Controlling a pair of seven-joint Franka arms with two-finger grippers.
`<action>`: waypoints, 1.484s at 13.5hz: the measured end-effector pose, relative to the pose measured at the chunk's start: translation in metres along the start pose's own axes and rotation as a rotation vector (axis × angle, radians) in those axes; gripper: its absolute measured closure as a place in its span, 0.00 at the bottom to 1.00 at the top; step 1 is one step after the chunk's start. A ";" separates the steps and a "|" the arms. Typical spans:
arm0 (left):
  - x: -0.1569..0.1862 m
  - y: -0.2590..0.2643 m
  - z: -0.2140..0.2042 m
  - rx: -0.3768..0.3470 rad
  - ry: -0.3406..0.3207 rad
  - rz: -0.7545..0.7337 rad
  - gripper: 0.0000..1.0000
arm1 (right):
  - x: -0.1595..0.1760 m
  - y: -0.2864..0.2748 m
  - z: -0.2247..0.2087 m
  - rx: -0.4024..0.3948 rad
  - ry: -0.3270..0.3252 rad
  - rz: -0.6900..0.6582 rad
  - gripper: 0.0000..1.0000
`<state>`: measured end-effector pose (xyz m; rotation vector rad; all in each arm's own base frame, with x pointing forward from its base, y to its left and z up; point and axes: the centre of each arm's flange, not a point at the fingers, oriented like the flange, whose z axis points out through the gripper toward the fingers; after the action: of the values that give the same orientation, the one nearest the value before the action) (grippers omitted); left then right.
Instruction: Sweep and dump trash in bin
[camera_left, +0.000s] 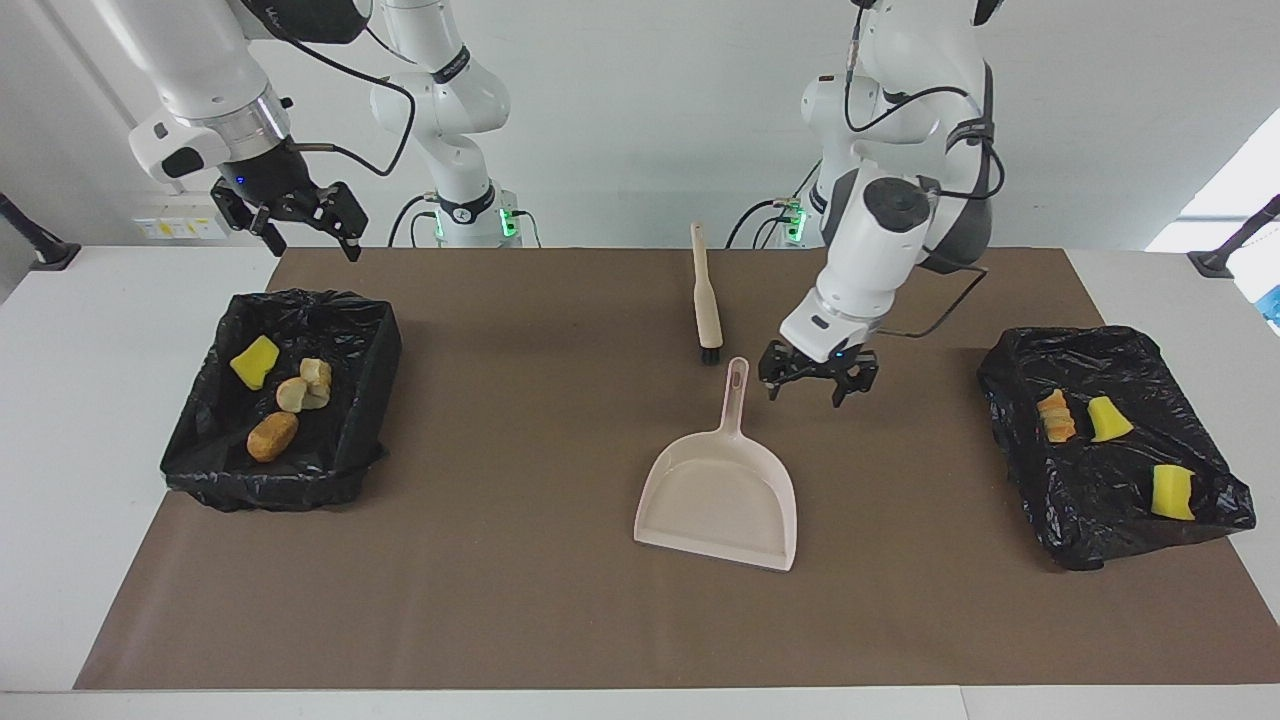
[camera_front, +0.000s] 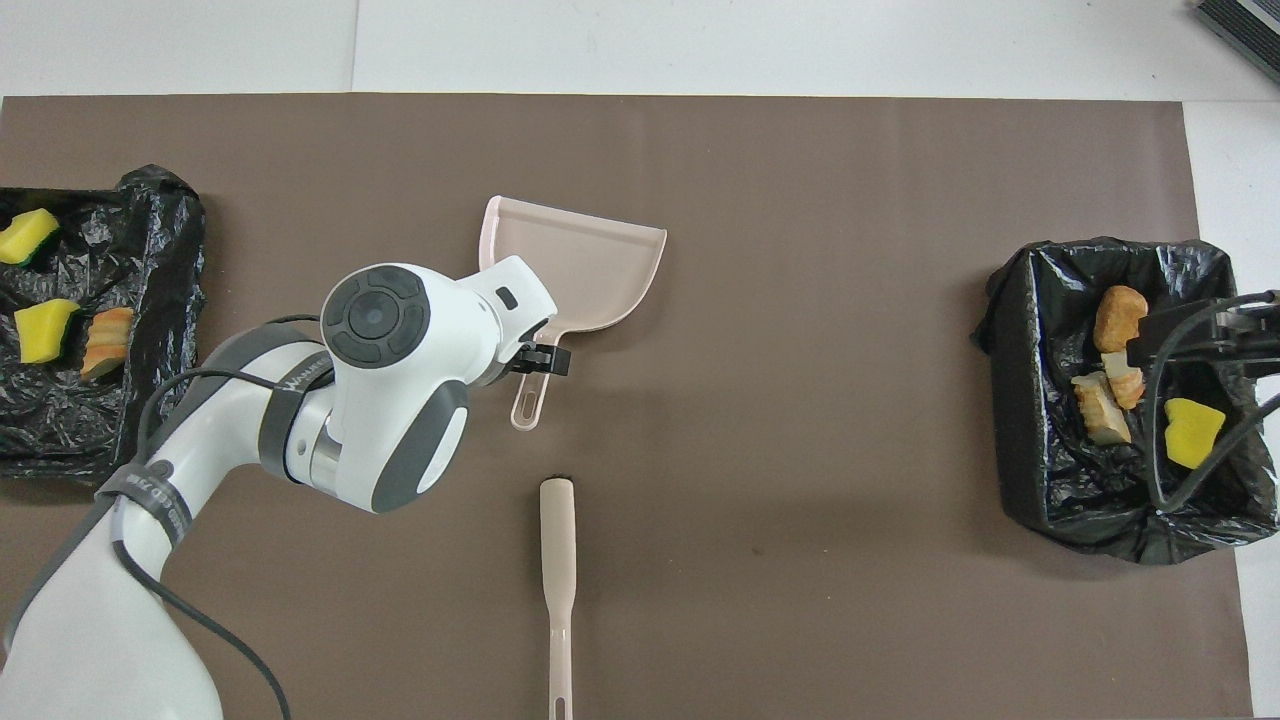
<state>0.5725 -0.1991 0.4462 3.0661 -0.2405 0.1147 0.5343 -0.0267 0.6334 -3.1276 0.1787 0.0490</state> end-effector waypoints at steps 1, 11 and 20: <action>-0.003 -0.025 -0.015 0.008 -0.016 0.011 0.00 | 0.000 0.000 0.000 0.000 0.000 0.000 0.00; -0.035 -0.113 -0.138 0.053 -0.100 0.000 0.00 | 0.000 0.000 0.000 0.000 0.000 0.000 0.00; -0.044 -0.133 -0.202 0.098 -0.110 -0.009 0.00 | 0.000 0.000 0.000 0.000 0.000 0.000 0.00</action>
<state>0.5367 -0.0470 0.6356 3.1750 -0.2333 -0.0444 0.5343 -0.0267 0.6334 -3.1276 0.1787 0.0490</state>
